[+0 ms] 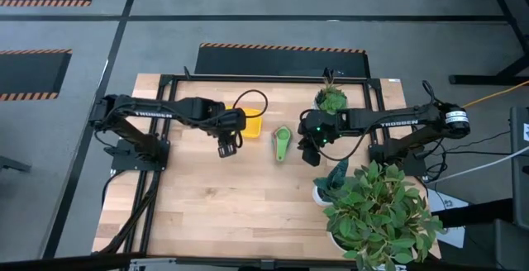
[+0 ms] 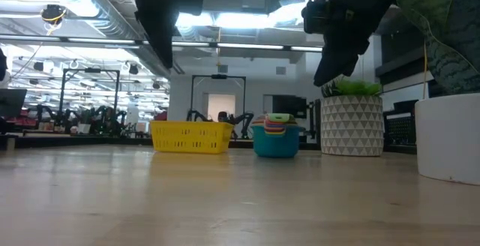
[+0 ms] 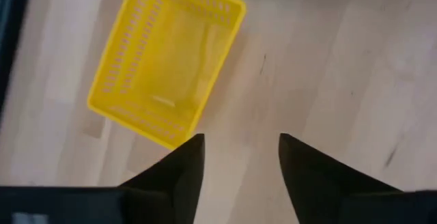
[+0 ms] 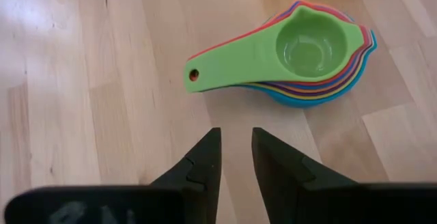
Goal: Nest measuring cups in basket
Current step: Put the stacked measuring cups into the yellow bin
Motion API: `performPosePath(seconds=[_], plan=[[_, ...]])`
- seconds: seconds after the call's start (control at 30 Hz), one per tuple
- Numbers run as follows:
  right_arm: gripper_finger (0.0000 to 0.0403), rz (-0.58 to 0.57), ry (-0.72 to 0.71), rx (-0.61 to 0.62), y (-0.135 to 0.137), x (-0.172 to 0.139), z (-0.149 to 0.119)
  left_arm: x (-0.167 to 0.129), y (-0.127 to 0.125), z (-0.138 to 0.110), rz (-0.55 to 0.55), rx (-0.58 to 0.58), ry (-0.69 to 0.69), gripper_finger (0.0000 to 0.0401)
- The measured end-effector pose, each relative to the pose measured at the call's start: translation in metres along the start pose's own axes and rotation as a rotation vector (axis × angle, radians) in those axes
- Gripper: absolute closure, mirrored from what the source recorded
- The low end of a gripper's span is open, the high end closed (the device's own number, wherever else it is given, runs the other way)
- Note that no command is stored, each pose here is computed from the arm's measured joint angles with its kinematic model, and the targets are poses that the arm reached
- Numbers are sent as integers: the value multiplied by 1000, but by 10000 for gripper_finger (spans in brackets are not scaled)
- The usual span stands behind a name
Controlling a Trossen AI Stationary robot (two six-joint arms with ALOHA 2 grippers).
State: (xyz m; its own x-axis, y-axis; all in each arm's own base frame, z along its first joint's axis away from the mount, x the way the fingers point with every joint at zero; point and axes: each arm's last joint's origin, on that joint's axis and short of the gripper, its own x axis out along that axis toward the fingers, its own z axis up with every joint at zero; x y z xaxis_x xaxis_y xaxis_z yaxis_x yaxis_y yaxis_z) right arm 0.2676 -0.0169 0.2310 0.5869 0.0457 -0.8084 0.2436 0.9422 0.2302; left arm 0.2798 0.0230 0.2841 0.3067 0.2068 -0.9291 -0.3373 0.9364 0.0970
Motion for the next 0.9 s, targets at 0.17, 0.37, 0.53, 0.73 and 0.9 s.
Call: performPosePath(seconds=[0.17,0.37,0.53,0.73,0.9], plan=[[315,0,2,0,0,0,0,6,5,0,-71,-25,58,204],[315,0,4,-1,0,0,0,8,8,-3,-108,9,115,204],[315,4,-8,-3,1,-9,-1,-1,10,-15,-155,-4,207,205],[315,-62,-36,-29,7,-25,-7,-11,14,-42,-215,-80,129,206],[315,-73,-69,-39,10,-36,-9,1,18,-87,-317,-223,85,206]])
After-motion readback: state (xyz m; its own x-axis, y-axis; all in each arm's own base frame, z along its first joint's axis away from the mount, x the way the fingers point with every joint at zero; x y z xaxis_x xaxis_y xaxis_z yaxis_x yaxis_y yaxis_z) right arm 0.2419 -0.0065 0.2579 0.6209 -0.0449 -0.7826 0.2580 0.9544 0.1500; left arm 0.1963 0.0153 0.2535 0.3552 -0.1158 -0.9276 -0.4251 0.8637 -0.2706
